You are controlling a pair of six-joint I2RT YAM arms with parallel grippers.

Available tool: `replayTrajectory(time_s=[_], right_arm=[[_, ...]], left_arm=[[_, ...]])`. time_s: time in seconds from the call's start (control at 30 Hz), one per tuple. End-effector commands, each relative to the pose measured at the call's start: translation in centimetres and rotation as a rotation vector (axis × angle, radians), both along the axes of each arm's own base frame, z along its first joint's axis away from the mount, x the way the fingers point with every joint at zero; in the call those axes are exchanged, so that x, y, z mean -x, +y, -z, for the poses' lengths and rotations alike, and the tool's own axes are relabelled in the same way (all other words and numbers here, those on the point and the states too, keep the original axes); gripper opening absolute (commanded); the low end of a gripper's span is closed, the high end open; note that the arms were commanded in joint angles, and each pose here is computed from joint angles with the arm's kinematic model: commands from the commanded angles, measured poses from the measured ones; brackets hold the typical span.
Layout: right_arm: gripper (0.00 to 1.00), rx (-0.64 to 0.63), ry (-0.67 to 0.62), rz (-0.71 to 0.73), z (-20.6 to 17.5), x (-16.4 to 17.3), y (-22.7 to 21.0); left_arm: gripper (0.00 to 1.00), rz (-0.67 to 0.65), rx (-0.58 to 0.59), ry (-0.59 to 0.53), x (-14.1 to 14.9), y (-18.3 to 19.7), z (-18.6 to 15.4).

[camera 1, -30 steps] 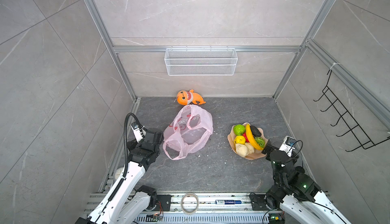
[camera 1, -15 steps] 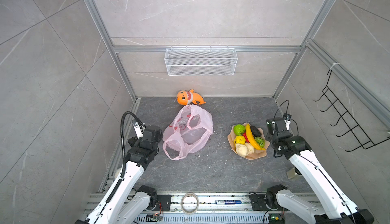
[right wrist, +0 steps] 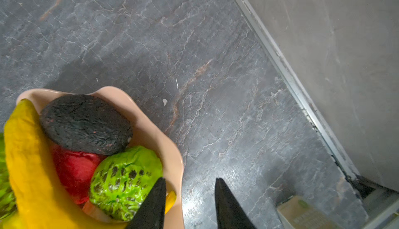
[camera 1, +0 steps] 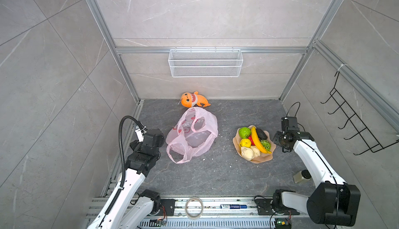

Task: Take fruits out of the plastic bag
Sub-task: Move the plate to the center of the table.

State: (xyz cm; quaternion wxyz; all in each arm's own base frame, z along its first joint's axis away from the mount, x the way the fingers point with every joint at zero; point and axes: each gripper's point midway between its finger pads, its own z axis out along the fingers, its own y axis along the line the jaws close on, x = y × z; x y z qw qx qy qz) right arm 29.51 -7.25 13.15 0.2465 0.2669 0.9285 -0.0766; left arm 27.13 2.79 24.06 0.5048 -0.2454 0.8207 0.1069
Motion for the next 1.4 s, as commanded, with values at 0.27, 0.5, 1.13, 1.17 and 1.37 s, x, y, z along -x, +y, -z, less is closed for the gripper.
replayTrajectory(time_s=[0.27, 0.5, 1.13, 1.17, 1.37], right_arm=[[0.34, -0.083, 0.012, 0.024, 2.7, -1.5, -0.7], [0.41, -0.126, 0.019, 0.024, 4.2, -1.8, -0.2], [0.35, -0.21, 0.015, 0.025, 6.0, -2.0, 1.0], [0.34, -0.211, 0.017, 0.025, 6.1, -1.9, 1.1], [0.33, -0.207, 0.014, 0.03, 5.9, -1.8, 1.0]], left_arm=[[1.0, 0.003, 0.003, -0.027, 0.1, 0.1, -1.8], [1.0, -0.003, -0.002, -0.027, 0.4, 0.3, -2.1], [1.0, -0.007, -0.004, -0.022, 1.1, 0.6, -2.1], [1.0, -0.008, -0.004, -0.023, 1.2, 0.6, -2.2], [1.0, 0.001, -0.003, -0.017, 1.2, 0.5, -1.9]])
